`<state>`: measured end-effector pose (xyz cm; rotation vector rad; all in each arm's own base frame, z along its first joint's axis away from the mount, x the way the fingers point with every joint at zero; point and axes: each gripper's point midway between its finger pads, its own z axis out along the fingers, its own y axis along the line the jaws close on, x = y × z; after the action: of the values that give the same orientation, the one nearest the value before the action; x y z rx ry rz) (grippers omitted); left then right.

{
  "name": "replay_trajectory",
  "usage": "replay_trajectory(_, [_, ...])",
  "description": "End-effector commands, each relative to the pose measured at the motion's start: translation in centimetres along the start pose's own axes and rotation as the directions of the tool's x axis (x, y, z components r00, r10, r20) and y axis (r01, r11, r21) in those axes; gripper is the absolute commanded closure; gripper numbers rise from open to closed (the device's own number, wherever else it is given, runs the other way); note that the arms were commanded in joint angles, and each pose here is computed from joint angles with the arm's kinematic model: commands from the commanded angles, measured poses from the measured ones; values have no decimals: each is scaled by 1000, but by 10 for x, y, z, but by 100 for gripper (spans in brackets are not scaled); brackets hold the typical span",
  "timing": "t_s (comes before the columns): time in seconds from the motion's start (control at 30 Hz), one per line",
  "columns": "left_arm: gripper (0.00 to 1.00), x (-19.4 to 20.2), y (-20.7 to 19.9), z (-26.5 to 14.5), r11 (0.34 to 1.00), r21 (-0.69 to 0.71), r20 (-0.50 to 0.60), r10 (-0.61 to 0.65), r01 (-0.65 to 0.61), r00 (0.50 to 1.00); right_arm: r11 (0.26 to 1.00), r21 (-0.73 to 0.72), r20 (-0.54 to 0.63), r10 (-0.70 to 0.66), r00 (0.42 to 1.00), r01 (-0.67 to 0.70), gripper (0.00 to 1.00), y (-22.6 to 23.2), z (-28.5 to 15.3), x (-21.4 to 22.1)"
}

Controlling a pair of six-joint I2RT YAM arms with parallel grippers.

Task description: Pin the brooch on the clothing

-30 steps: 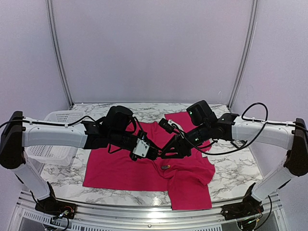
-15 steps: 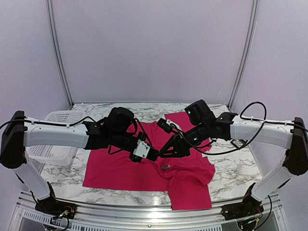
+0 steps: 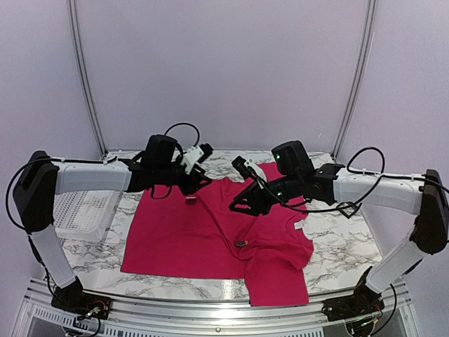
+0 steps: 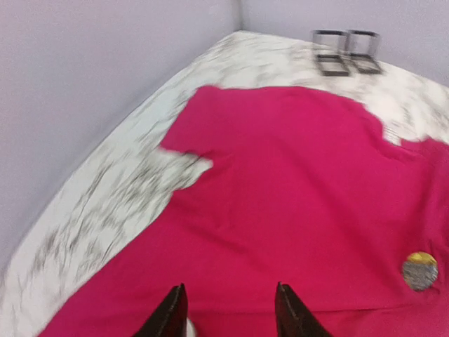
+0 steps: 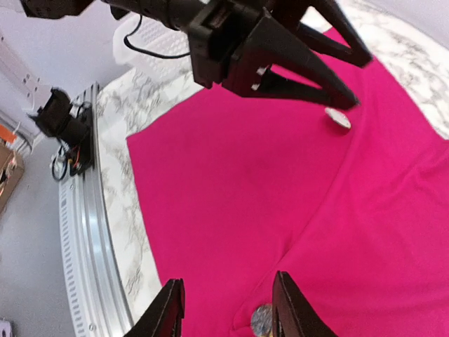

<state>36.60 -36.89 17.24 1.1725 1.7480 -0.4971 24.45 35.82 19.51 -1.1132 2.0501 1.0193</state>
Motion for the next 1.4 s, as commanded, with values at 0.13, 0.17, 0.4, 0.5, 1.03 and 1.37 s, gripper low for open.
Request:
replay_trajectory(0.13, [47, 98, 104, 20, 735, -304, -81, -653, 605, 753, 965, 159, 287, 157, 945, -209, 64, -85, 36, -75])
replay_trajectory(0.17, [45, 105, 107, 22, 719, -309, -85, -673, 623, 735, 958, 169, 297, 176, 939, -233, 64, -95, 45, -77])
replay_trajectory(0.4, [49, 142, 105, 36, 666, -329, -168, -739, 670, 652, 926, 133, 320, 297, 900, -353, 68, -136, 106, -96])
replay_trajectory(0.5, [50, 149, 107, 30, 656, -368, -165, -744, 660, 647, 915, 105, 317, 340, 885, -389, 70, -148, 130, -95])
replay_trajectory(1.03, [73, 186, 85, 27, 579, -347, -215, -815, 737, 539, 843, 105, 178, 507, 843, -528, 77, -178, 217, -52])
replay_trajectory(1.37, [75, 176, 75, 20, 589, -300, -225, -808, 751, 544, 824, 174, 119, 526, 842, -539, 76, -173, 216, -29])
